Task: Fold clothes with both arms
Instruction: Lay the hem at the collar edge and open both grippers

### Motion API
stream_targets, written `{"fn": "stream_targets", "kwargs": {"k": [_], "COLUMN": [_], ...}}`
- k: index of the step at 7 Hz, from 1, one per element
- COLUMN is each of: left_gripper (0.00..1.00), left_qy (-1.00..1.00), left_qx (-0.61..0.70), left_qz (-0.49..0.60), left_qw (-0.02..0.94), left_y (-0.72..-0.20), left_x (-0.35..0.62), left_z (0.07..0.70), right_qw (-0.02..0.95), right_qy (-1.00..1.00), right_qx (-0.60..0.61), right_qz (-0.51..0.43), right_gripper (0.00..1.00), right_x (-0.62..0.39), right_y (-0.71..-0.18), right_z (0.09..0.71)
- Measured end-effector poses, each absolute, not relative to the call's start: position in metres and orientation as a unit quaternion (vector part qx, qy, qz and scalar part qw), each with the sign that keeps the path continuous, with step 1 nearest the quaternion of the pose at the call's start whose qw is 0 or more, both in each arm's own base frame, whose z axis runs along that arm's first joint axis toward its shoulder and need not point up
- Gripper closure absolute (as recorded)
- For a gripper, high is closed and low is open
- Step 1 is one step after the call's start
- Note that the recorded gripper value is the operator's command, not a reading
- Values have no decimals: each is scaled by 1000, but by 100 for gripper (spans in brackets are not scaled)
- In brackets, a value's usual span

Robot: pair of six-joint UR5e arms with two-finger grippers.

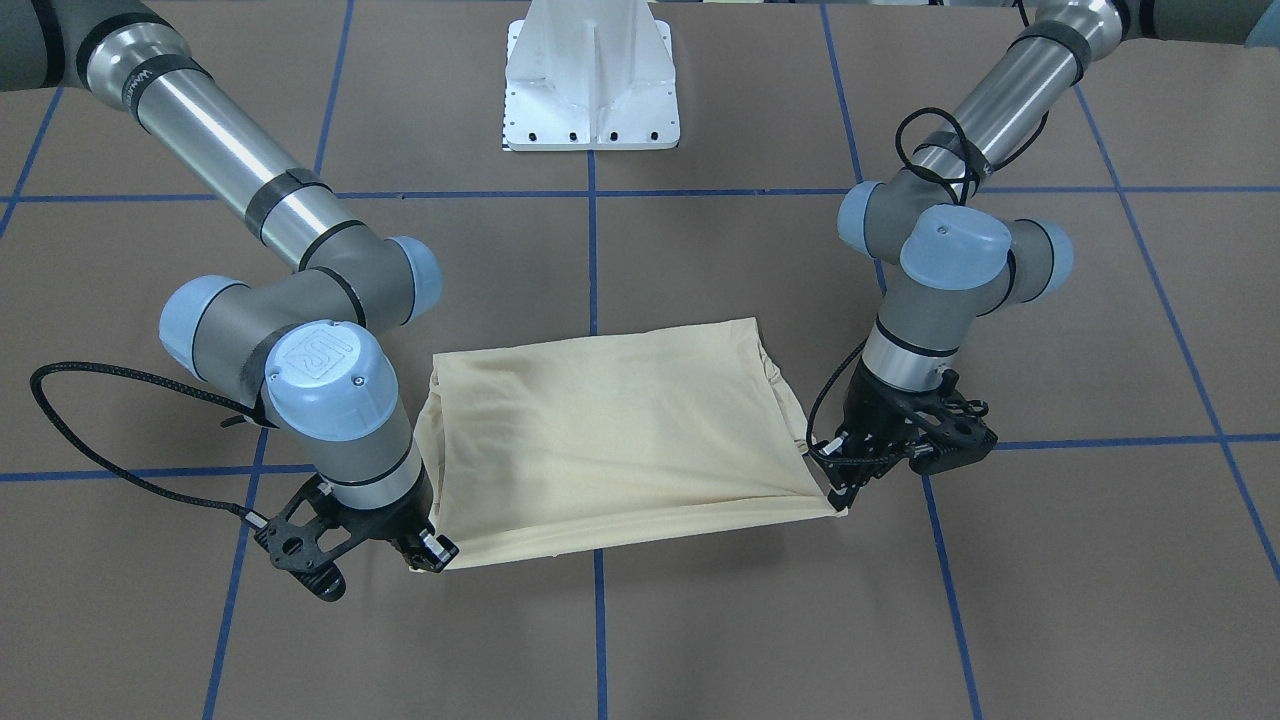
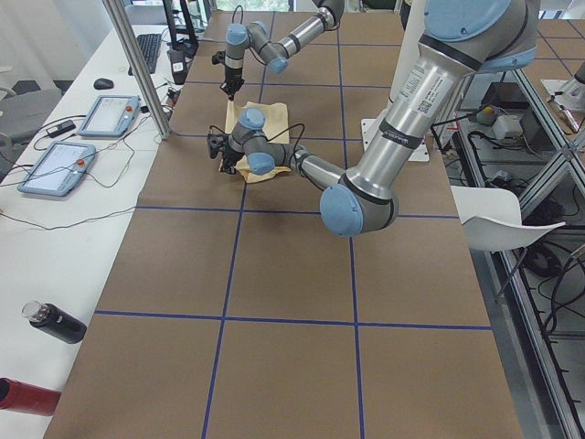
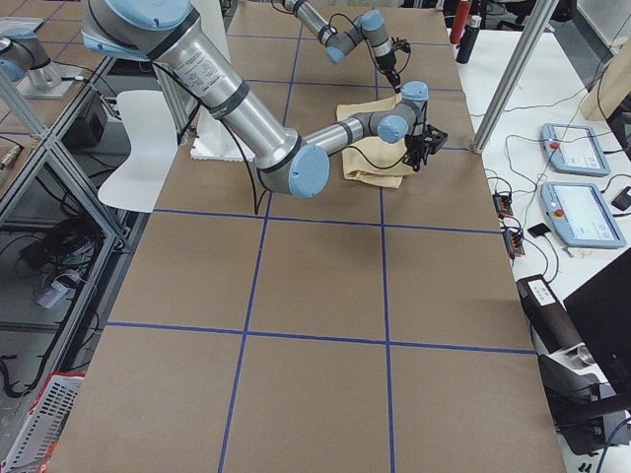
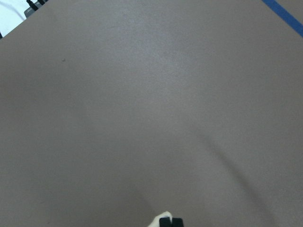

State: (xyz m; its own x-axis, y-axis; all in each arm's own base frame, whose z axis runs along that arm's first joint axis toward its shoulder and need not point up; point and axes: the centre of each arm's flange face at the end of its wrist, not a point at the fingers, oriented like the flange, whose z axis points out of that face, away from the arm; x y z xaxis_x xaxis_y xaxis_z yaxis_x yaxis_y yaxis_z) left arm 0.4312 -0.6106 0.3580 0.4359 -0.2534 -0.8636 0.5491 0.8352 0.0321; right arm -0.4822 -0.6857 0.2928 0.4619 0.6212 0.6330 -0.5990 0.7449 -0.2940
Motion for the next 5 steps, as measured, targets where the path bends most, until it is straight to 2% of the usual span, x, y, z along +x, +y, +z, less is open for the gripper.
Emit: {"fn": "stream_targets", "kwargs": {"k": [1, 2, 5], "left_gripper": [63, 63, 63], "left_qy": [475, 479, 501], "left_qx": [157, 160, 172], "left_qz": [-241, -240, -233], "left_qw": [832, 829, 816], "left_y": [-611, -611, -609], "left_x": [432, 432, 423], "left_z": [359, 358, 345], "right_qw": [853, 851, 842], "right_qy": [-381, -386, -401], "right_qx": [-12, -7, 9], "right_qz": [356, 356, 361], "right_gripper": [42, 27, 21], "right_x": [-483, -482, -478], "right_y": [-687, -689, -690], "right_z": [284, 278, 267]}}
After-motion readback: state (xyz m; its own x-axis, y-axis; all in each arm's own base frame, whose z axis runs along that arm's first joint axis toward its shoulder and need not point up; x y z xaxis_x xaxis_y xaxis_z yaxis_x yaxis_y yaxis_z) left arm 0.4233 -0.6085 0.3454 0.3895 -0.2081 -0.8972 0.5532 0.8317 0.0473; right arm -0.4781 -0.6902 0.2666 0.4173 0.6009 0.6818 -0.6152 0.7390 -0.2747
